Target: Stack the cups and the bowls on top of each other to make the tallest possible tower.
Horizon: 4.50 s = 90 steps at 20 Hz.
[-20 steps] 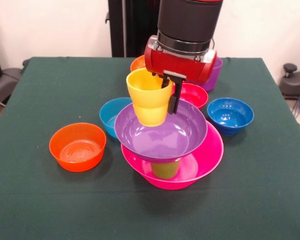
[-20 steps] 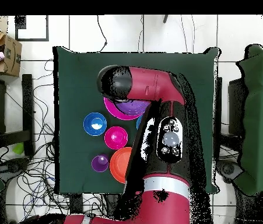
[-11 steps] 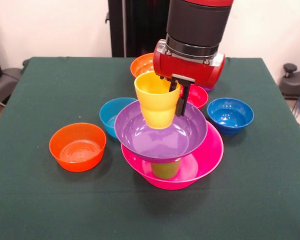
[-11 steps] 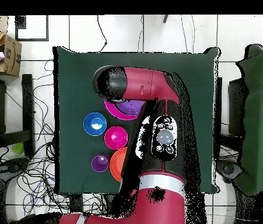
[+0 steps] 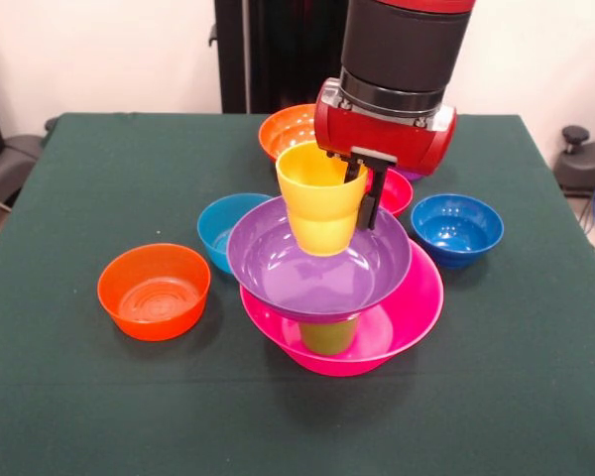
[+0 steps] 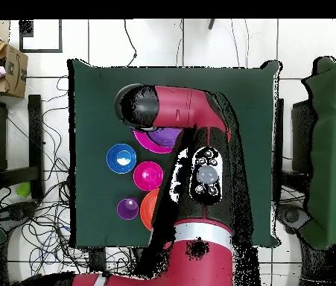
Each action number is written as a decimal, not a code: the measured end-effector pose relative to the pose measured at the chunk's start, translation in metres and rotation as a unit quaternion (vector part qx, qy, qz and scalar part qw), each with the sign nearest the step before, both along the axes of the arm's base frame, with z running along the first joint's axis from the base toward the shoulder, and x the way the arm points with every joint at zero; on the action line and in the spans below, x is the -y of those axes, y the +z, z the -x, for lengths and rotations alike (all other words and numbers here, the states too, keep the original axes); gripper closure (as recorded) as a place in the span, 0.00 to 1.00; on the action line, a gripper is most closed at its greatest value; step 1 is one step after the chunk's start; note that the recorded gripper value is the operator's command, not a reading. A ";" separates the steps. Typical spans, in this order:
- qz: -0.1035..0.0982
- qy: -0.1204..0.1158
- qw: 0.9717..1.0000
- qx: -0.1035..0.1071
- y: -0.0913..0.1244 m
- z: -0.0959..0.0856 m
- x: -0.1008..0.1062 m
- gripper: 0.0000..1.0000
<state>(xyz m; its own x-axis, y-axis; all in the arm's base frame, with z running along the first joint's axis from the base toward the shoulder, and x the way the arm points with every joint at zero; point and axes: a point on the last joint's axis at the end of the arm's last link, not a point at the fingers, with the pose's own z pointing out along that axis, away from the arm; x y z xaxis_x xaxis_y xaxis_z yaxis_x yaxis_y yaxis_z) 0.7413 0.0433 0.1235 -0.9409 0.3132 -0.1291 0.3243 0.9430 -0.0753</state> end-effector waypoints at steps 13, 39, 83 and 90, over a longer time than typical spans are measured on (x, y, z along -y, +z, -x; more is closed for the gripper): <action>0.001 0.002 1.000 -0.002 -0.013 -0.005 -0.001 1.00; 0.003 0.022 0.999 -0.029 -0.063 0.012 -0.026 1.00; 0.015 0.015 1.000 -0.005 -0.064 0.021 -0.007 1.00; 0.016 0.015 1.000 -0.006 -0.068 0.026 -0.007 1.00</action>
<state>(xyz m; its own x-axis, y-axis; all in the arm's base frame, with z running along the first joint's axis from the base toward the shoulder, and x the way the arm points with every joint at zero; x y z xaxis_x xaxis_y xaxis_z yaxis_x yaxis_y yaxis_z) 0.7148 0.0502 0.0553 -0.9510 0.2817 -0.1276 0.2957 0.9491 -0.1082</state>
